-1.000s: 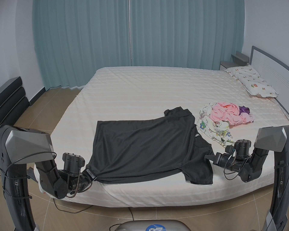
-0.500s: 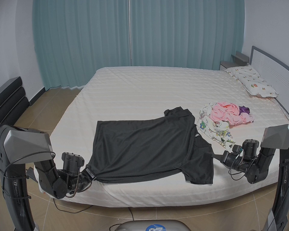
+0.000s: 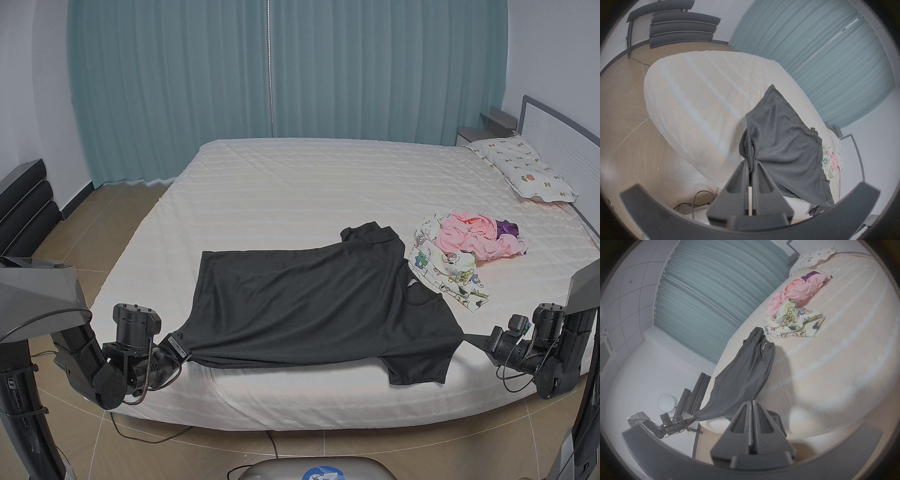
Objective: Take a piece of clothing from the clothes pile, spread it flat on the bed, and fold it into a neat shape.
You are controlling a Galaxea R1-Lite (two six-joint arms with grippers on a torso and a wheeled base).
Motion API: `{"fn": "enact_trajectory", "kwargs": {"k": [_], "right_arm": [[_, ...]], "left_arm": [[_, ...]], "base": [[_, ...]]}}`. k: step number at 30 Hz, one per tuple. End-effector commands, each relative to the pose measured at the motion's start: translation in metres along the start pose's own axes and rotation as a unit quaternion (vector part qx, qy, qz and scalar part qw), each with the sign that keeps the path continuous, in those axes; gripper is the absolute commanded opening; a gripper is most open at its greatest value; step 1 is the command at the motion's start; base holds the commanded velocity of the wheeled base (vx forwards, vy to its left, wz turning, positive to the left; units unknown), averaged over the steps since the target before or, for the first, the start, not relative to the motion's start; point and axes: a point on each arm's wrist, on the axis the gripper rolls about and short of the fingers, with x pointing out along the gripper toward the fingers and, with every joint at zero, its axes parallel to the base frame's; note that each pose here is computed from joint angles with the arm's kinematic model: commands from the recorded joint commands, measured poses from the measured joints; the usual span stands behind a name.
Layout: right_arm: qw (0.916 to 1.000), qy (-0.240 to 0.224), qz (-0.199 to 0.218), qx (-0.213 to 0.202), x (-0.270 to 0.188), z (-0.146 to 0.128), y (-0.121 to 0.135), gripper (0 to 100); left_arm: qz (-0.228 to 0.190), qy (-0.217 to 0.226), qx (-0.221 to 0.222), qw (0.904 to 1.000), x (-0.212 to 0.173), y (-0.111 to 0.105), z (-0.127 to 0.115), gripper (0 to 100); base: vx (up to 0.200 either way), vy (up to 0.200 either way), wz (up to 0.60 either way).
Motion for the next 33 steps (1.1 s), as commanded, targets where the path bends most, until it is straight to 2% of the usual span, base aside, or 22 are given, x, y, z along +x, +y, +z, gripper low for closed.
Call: {"fn": "enact_trajectory", "kwargs": {"k": [1,5,10,18,23,27,33], "right_arm": [[1.0,-0.001,0.006,-0.005,-0.013,-0.002,0.009,0],[1.0,0.003,-0.003,0.001,-0.021,-0.006,0.009,0],[0.9997,0.014,-0.018,0.001,-0.032,-0.014,0.005,0],[0.9981,0.06,-0.005,-0.013,-0.055,-0.033,0.003,0],[0.9975,0.068,-0.002,-0.021,-0.058,-0.036,0.005,0],[0.9972,0.073,-0.005,-0.016,-0.058,-0.037,0.004,0],[0.9967,0.079,-0.004,-0.017,-0.054,-0.04,0.002,0]], "left_arm": [[-0.005,-0.007,0.015,0.9999,-0.01,0.0,0.003,0],[0.007,0.001,0.056,0.9984,-0.017,0.007,0.0,0],[0.013,0.008,0.08,0.9967,-0.022,0.011,-0.003,0],[0.03,0.023,0.127,0.9911,-0.027,0.021,-0.01,0],[0.044,0.041,0.163,0.9847,-0.031,0.029,-0.017,0],[0.051,0.05,0.178,0.9814,-0.033,0.033,-0.02,0],[0.049,0.049,0.177,0.9817,-0.029,0.032,-0.02,0]], "base": [[0.0,0.0,0.0],[0.0,0.0,0.0],[0.0,0.0,0.0],[0.0,0.0,0.0],[0.0,0.0,0.0],[0.0,0.0,0.0],[0.0,0.0,0.0]]}}
